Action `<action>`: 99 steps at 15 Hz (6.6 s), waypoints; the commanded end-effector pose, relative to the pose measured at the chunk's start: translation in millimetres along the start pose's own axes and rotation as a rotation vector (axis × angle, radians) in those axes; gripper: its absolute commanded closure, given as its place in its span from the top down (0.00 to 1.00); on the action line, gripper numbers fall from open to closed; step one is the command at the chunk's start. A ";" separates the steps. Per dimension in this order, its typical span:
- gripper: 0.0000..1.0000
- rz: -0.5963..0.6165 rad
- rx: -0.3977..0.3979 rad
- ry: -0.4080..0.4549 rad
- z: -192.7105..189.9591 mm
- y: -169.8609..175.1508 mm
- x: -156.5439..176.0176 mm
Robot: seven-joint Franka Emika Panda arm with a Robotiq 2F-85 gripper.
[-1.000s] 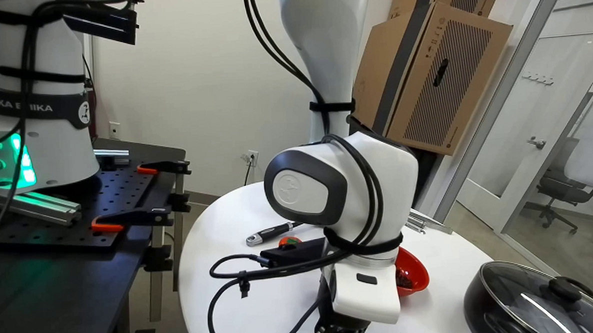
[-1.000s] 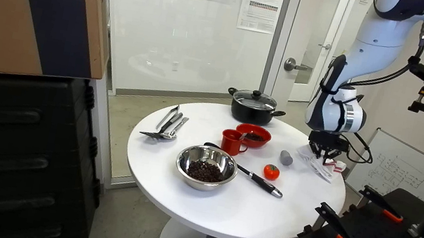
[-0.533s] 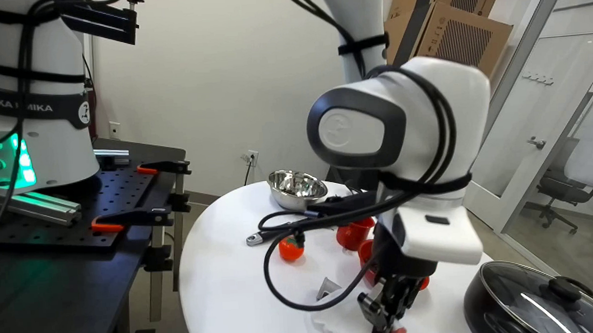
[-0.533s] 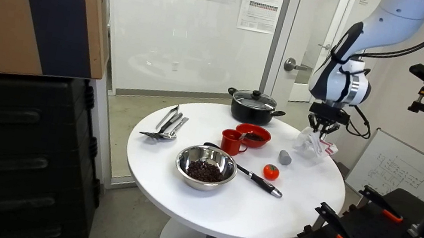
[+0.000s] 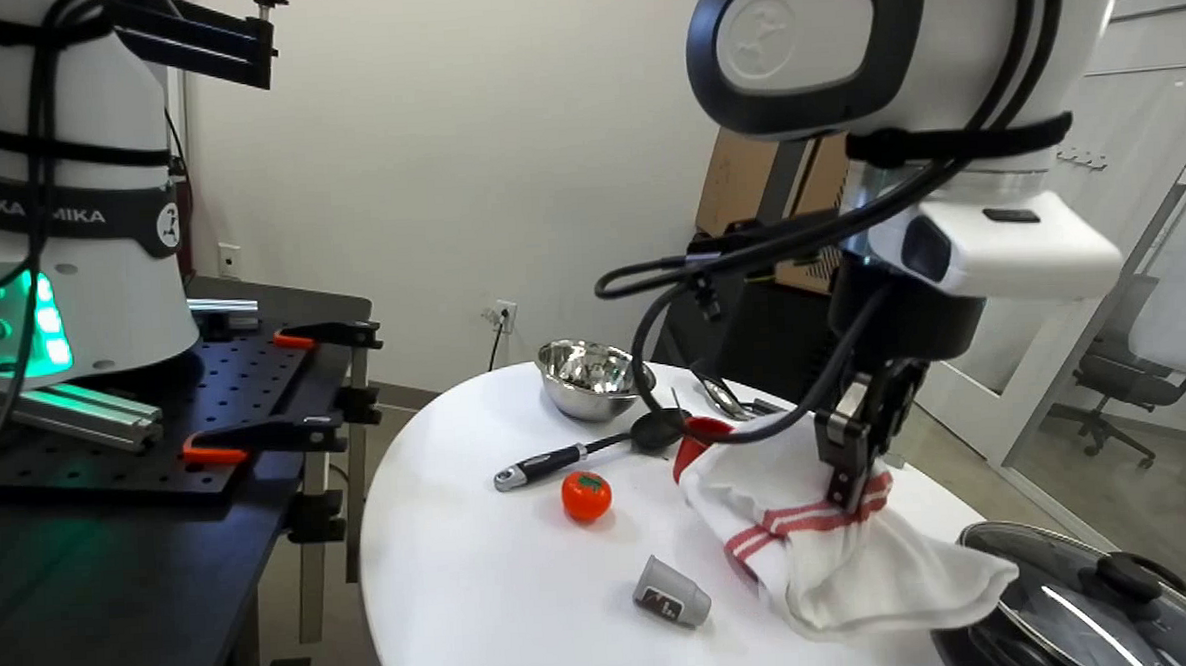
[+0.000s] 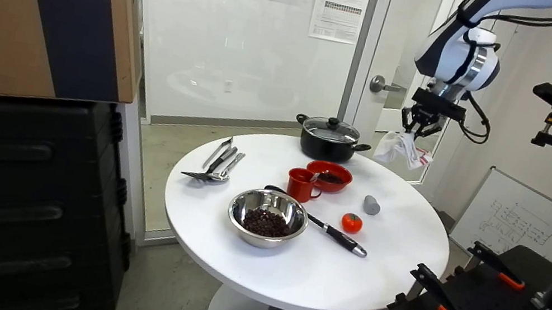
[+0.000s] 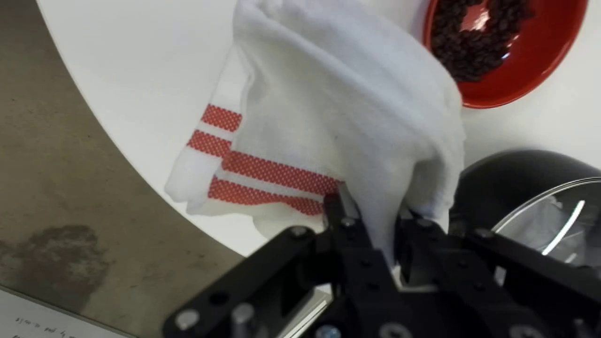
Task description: Put the red and white towel in the silver bowl
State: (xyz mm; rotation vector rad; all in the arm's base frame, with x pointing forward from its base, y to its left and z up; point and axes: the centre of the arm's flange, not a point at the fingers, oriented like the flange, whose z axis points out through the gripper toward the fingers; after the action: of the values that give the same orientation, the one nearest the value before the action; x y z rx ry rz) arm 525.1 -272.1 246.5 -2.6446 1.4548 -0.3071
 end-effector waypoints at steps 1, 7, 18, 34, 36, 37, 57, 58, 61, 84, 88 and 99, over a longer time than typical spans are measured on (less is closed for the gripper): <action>0.04 -0.051 0.102 -0.043 -31.2 -13.7 -29.3; 0.04 -0.200 0.157 -0.108 -15.5 -61.4 -115.7; 0.04 -0.551 0.231 -0.209 -20.0 -54.8 -269.8; 0.04 -0.580 0.276 -0.232 -3.5 -70.0 -292.4; 0.04 -0.603 0.287 -0.245 4.2 -85.5 -306.0; 0.04 -0.618 0.293 -0.249 6.0 -94.0 -312.6; 0.04 -0.724 0.330 -0.213 85.2 -196.3 -380.7; 0.04 -0.721 0.327 -0.215 89.8 -195.9 -382.1; 0.04 -0.722 0.320 -0.225 100.1 -194.2 -386.4; 1.00 -0.706 0.310 -0.176 103.0 -182.9 -368.3; 1.00 -0.699 0.254 -0.180 107.0 -168.9 -356.1; 1.00 -0.693 0.350 -0.349 69.8 -154.1 -347.8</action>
State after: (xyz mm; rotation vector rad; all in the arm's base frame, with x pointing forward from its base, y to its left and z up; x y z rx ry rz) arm 486.4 103.8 165.1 -2.6265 0.3205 -0.1209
